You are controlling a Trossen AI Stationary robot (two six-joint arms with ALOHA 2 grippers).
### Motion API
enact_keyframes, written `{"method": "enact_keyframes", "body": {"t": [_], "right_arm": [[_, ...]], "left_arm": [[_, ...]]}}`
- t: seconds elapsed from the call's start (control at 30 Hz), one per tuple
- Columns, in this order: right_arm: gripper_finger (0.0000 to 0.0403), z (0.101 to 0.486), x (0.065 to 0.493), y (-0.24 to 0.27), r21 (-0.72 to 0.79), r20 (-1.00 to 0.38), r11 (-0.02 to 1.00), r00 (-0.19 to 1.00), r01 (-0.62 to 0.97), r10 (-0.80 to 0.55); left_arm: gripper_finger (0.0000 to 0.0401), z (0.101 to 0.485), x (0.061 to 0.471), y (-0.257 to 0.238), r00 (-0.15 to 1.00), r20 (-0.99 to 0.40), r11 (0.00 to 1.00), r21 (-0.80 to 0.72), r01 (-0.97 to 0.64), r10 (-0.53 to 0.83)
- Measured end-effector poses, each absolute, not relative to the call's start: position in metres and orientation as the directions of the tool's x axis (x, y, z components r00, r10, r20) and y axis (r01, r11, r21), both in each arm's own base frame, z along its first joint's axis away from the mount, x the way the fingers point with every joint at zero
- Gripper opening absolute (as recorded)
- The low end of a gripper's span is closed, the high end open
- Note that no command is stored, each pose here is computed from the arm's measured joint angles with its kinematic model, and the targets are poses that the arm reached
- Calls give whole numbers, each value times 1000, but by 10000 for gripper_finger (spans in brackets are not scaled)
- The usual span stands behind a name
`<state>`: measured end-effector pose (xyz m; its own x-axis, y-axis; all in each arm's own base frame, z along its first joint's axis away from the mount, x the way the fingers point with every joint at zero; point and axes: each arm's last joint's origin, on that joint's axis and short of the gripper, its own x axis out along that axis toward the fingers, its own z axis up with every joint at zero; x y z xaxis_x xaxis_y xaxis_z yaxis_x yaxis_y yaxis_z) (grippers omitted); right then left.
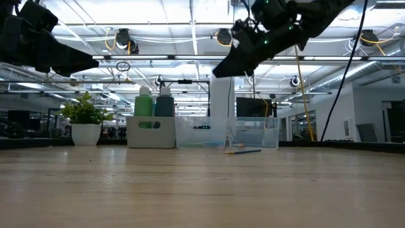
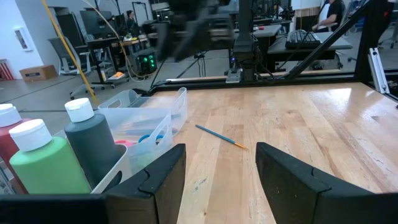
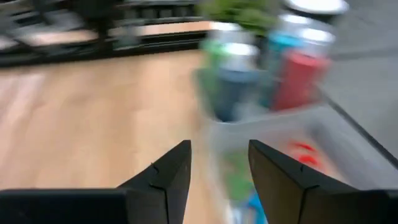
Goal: Pick & Place Paint Supplies
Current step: Put the blue paint brush into the right transparent bin
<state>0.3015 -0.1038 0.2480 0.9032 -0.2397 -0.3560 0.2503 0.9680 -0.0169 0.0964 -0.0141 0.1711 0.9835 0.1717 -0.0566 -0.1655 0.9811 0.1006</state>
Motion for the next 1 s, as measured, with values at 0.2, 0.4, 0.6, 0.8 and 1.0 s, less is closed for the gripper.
{"method": "enact_keyframes", "body": {"t": [0.2,0.4,0.6,0.8,1.0], "right_arm": [[153,245,313,-55,-143,-390,990,919,6,-62],[151,229,320,-19,-193,-469,969,882,-154,47],[150,191,334,-6,-151,-567,968,819,-203,83],[150,142,344,-5,-125,-685,964,723,-235,88],[143,116,346,-6,-118,-744,963,663,-242,76]], "left_arm": [[203,171,96,-14,984,-57,981,101,-165,171],[203,171,96,-14,983,-57,981,101,-165,172],[202,171,96,-14,984,-57,981,101,-165,171],[202,171,96,-14,984,-57,981,101,-165,171],[202,171,96,-14,984,-57,981,101,-165,172]]}}
